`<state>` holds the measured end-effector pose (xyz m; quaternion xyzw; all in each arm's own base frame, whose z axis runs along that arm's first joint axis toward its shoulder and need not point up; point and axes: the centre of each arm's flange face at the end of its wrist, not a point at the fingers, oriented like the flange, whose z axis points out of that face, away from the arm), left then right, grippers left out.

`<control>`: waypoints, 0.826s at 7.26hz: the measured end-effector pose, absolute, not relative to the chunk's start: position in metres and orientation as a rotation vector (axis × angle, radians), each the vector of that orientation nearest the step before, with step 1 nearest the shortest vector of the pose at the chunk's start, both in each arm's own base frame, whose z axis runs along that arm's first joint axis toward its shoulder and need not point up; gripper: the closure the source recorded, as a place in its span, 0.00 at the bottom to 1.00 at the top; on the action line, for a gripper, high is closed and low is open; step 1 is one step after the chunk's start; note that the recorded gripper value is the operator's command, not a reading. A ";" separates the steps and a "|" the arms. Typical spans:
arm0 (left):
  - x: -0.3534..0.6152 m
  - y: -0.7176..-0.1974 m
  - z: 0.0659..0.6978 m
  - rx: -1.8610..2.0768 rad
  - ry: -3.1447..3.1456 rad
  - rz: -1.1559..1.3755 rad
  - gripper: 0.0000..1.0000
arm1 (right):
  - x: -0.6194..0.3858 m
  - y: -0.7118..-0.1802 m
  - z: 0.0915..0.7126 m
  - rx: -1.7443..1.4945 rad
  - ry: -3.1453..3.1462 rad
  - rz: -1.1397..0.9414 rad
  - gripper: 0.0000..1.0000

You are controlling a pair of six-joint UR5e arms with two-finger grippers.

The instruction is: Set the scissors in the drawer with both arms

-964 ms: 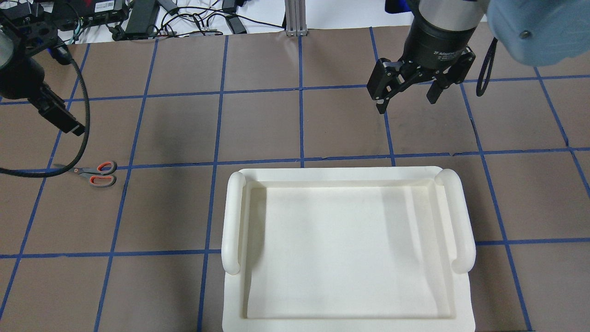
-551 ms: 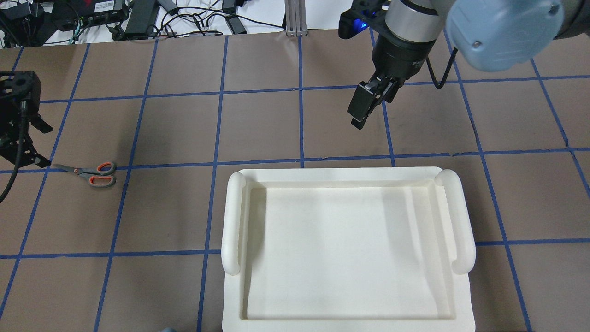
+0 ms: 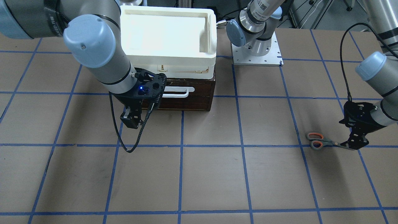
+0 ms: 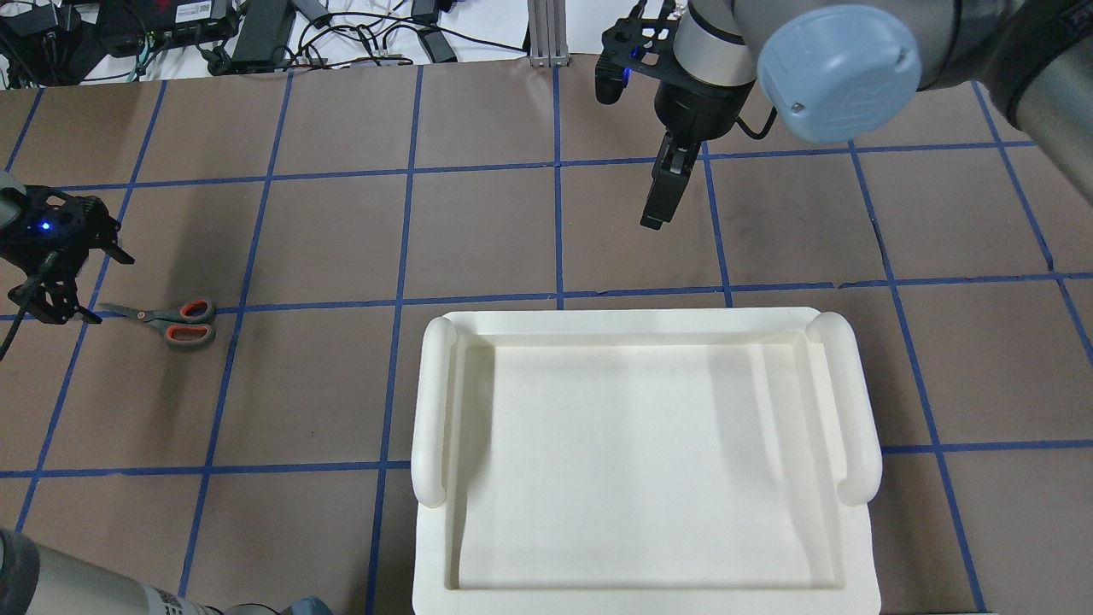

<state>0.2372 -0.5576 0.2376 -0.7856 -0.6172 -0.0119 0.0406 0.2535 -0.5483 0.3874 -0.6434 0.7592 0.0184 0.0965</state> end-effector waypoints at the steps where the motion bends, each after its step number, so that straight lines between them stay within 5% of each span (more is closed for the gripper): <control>1: 0.243 -0.564 0.219 -2.430 -1.889 -0.053 0.00 | 0.273 -0.543 0.368 -2.007 2.147 0.133 0.00; 6: 0.249 -0.563 0.169 -2.379 -1.950 -0.082 0.00 | 0.310 -0.521 0.323 -2.132 1.898 0.333 0.00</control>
